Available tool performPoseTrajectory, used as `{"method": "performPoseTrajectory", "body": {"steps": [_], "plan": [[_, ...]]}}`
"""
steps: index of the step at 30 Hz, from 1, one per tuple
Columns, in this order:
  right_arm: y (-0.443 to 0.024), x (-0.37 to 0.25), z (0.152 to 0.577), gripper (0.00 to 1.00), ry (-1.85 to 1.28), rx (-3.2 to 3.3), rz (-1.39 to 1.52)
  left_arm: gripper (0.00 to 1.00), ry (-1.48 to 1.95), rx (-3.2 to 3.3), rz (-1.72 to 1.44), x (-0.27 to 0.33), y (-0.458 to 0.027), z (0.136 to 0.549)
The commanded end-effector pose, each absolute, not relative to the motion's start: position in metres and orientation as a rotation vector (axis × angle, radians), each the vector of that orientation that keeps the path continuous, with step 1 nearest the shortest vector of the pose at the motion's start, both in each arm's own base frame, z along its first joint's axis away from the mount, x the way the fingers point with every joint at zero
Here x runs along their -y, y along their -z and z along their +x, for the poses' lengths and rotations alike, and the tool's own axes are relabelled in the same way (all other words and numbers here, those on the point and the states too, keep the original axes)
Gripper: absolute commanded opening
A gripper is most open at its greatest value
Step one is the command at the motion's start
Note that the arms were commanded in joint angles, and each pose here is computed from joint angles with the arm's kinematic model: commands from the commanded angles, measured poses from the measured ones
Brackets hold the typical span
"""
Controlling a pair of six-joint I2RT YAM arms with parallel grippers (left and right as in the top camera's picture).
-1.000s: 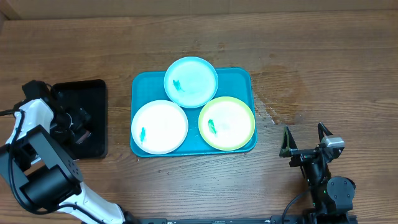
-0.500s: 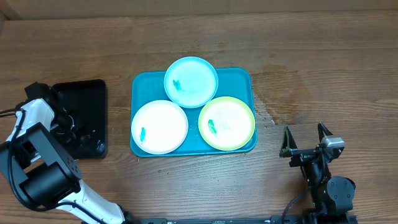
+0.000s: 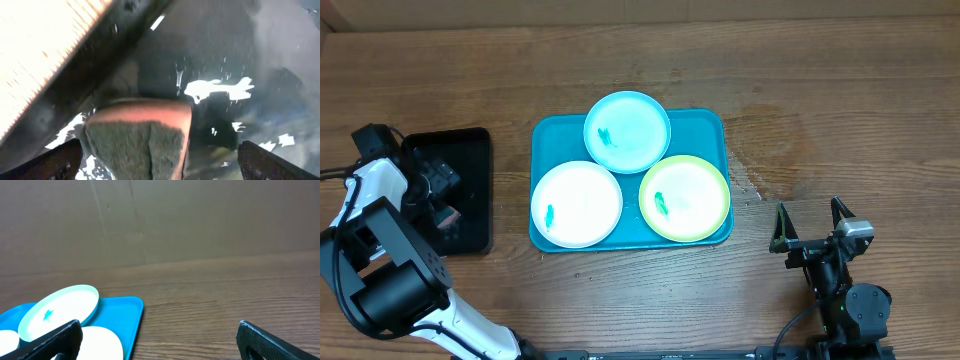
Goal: Clean dirty plates on tray and stack at the side
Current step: 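Grasp the pink-and-green sponge on the black tray with the left gripper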
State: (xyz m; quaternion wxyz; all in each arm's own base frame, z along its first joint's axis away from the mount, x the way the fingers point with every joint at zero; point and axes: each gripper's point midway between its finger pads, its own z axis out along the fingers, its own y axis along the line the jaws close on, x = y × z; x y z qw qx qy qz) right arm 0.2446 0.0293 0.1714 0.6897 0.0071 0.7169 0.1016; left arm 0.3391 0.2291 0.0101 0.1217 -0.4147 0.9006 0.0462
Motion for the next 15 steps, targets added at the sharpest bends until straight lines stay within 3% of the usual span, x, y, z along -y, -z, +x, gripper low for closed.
{"method": "performPoseTrajectory", "body": {"steps": [1,6,7,11,12,13,14,15], "plan": [[-0.17,-0.029,0.245,1.0,-0.224,-1.597,0.014,0.88,-0.178,-2.616,-1.214,-0.238,-0.01,0.341],[-0.17,-0.029,0.245,1.0,-0.224,-1.597,0.014,0.11,-0.177,-2.623,-1.216,-0.237,-0.009,0.34],[-0.17,-0.029,0.245,1.0,-0.224,-1.597,0.014,0.04,-0.177,-2.625,-1.217,-0.237,-0.009,0.339],[-0.17,-0.029,0.245,1.0,-0.224,-1.597,0.014,0.04,-0.174,-2.639,-1.223,-0.235,-0.008,0.336],[-0.17,-0.029,0.245,1.0,-0.224,-1.597,0.014,0.19,-0.173,-2.647,-1.226,-0.234,-0.008,0.334],[-0.17,-0.029,0.245,1.0,-0.224,-1.597,0.014,0.45,-0.17,-2.658,-1.231,-0.232,-0.007,0.332],[-0.17,-0.029,0.245,1.0,-0.224,-1.597,0.014,0.79,-0.155,-2.674,-1.236,-0.229,-0.006,0.329],[-0.17,-0.029,0.245,1.0,-0.224,-1.597,0.014,1.0,-0.126,-2.69,-1.239,-0.224,-0.005,0.328]]}}
